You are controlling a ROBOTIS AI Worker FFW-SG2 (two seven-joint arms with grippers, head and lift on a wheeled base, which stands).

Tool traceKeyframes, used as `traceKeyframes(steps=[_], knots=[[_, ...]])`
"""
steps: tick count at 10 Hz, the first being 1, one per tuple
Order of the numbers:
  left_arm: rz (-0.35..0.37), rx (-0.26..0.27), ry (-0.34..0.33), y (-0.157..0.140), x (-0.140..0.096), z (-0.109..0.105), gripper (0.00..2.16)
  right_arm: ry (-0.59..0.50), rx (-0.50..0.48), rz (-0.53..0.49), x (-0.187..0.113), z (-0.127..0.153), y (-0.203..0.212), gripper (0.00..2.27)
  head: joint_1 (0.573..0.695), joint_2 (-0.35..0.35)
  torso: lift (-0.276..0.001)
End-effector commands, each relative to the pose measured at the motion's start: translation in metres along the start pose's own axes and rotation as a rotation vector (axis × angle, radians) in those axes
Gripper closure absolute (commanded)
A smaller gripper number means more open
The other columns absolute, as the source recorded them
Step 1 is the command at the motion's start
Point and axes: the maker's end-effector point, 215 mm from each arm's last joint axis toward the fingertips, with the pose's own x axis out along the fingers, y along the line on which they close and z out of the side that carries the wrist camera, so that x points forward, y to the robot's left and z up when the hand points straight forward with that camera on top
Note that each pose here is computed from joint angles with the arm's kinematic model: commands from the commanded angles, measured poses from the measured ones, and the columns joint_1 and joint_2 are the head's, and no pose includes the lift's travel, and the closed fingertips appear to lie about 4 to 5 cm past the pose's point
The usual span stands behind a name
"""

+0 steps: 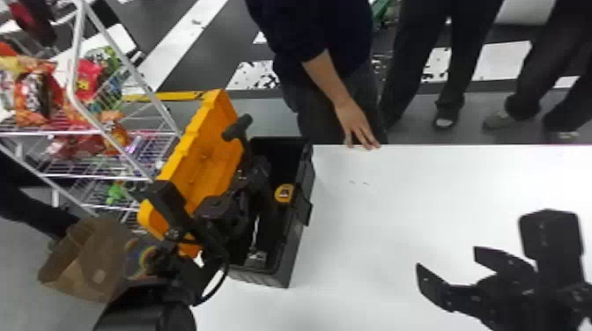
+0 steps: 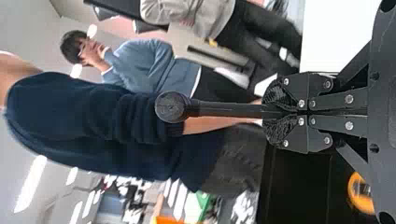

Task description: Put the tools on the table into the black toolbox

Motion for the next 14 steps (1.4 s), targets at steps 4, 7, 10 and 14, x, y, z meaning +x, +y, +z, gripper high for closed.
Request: traceKeyframes(steps=[4,7,10,14], knots=[[0.076,0.054,-0.034,0.03,0.001,-0.019,1.19,-0.063,0.073,-0.056,-0.032,-0.002,-0.052,0.07,0.695,0.35,-0.039],[0.08,0.079,-0.054,0.025,-0.009,-0.013,0.0,-0.13,0.09,-0.073,-0.054,0.007,-0.076,0.08,0.695,0.342,-0.039],[0.104,0.078,-0.064,0.012,-0.034,-0.014,0.04,-0.203,0.096,-0.099,-0.074,0.016,-0.097,0.08,0.695,0.301,-0.039],[0.131,0.101,-0.112,-0.018,-0.064,-0.018,0.04,-0.379,0.034,-0.148,-0.1,0.043,-0.13,0.08,0.695,0.244,-0.039]])
